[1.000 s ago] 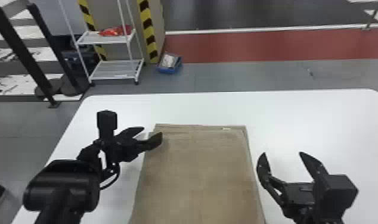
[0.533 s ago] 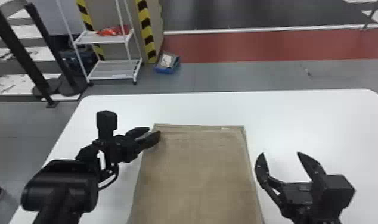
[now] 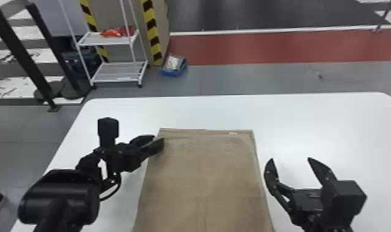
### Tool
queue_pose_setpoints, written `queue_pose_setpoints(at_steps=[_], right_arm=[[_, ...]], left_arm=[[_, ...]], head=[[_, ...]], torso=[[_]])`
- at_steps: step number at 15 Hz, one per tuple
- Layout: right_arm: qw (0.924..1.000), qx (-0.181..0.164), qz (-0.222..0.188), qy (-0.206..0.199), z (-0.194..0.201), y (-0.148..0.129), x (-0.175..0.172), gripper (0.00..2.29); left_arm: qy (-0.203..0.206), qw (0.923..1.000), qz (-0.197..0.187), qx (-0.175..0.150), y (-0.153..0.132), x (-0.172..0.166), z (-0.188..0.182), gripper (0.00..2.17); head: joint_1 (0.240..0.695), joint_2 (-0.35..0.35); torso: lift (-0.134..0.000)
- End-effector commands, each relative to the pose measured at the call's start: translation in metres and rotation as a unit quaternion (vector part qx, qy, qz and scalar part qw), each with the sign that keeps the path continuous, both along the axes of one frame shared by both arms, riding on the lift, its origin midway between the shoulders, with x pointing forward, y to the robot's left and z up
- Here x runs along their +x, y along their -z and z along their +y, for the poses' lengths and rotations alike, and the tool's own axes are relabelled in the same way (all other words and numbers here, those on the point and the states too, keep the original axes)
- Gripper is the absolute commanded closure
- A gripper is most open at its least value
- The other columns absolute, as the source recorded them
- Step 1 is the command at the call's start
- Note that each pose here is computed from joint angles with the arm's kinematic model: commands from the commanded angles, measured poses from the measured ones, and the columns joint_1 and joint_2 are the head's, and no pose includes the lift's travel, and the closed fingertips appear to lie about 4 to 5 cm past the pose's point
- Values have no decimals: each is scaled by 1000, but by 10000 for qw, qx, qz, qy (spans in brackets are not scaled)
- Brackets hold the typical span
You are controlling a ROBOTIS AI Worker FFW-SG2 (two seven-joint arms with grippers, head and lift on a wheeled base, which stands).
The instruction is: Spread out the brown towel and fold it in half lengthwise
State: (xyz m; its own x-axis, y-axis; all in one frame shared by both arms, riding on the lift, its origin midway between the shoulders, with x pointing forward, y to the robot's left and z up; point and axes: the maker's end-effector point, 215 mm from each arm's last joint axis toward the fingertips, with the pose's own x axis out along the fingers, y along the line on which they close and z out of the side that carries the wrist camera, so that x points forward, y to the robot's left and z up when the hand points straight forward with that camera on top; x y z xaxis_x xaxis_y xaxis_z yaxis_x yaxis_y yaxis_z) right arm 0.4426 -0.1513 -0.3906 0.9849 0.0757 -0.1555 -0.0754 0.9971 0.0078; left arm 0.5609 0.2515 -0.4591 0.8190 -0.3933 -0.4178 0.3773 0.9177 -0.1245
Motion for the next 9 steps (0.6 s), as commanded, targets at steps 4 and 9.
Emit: queue_pose_setpoints(at_steps=[4, 9], right_arm=[[10000, 1, 13, -2, 1, 2, 1, 134], [10000, 21, 24, -1, 1, 3, 1, 134]], left_arm=[[-3, 10000, -13, -2, -1, -1, 1, 1234], [1, 9999, -128, -13, -12, -6, 1, 1234]], head=[[695, 113], [695, 111]], torso=[[-125], [-125]])
